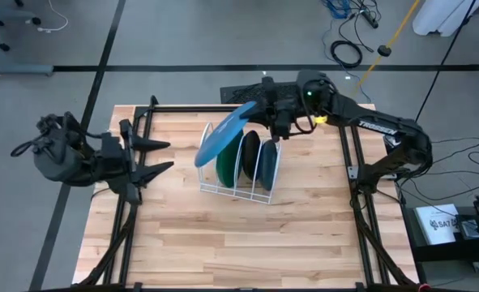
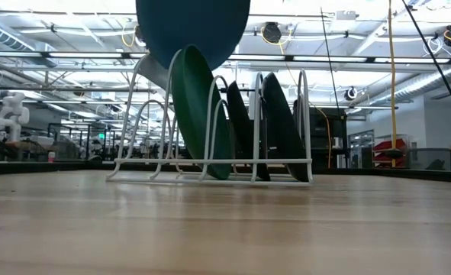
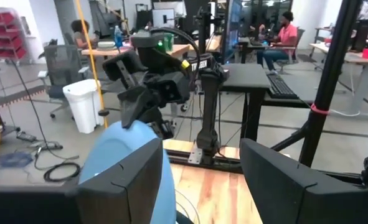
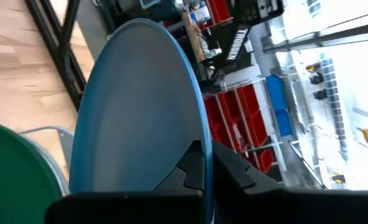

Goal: Sort dishes
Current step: Put the light blue plate into the dish rack

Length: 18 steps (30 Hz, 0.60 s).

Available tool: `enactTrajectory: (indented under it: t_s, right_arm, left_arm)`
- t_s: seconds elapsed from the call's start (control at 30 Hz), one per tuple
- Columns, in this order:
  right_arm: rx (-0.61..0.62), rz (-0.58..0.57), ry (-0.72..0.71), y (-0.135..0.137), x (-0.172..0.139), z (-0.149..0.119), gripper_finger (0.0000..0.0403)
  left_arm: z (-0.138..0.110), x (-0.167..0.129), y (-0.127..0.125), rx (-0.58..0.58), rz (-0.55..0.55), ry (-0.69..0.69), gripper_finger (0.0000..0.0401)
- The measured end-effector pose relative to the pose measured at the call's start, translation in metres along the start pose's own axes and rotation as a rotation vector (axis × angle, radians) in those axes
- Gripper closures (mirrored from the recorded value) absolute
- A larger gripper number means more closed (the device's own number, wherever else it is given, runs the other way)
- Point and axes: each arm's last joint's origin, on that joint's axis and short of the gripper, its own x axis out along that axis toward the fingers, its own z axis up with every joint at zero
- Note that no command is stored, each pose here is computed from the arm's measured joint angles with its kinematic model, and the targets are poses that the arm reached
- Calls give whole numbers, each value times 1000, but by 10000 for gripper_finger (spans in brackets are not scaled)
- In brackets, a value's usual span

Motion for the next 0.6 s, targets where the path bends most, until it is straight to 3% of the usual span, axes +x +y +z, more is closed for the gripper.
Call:
enactTrajectory:
  t_s: [0.3, 0.6]
  right_arm:
    - [21, 75, -20, 14, 17, -24, 403]
    - [39, 129, -4, 27, 31, -35, 402]
  left_arm:
    - [-16, 22, -21, -24, 39, 71, 177]
    - [-69, 57, -33, -27, 229, 337, 177]
